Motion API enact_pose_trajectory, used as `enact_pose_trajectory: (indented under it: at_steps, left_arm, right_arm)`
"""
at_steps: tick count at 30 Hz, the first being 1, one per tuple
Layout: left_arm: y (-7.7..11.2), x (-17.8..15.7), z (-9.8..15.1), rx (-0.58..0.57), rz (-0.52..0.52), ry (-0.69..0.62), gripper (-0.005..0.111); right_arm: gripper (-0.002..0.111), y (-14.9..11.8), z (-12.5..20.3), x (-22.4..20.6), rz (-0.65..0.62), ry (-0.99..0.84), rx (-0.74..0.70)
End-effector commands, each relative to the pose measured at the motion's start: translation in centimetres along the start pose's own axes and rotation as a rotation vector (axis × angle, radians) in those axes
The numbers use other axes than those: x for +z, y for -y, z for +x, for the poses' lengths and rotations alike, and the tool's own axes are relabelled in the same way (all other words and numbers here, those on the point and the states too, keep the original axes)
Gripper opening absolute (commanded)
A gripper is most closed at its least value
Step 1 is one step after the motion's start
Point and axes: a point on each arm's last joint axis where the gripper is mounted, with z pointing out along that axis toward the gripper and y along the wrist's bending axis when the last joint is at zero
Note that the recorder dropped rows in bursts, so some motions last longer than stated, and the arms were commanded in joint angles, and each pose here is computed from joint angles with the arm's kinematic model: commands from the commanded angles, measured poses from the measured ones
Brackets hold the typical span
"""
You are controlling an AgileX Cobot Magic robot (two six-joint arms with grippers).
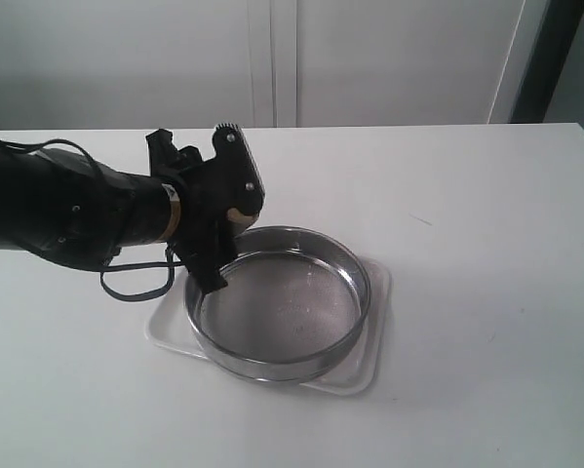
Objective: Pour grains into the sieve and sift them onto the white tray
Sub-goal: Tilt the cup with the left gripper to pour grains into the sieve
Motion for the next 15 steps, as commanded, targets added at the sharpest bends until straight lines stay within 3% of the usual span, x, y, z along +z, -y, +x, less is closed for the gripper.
enact_pose_trajectory:
  at_steps: [1, 15]
  left_arm:
    - [0.18, 0.22, -0.31, 0.1, -0.019, -0.012, 0.0]
    - [0.68, 0.86, 0.0, 0.256, -0.001, -0.028, 0.0]
  right_arm:
    - [0.0, 0.0, 0.04, 0.02, -0.002, 0.013, -0.003]
    - [0.0, 0.0, 0.04, 0.02, -0.002, 0.013, -0.003]
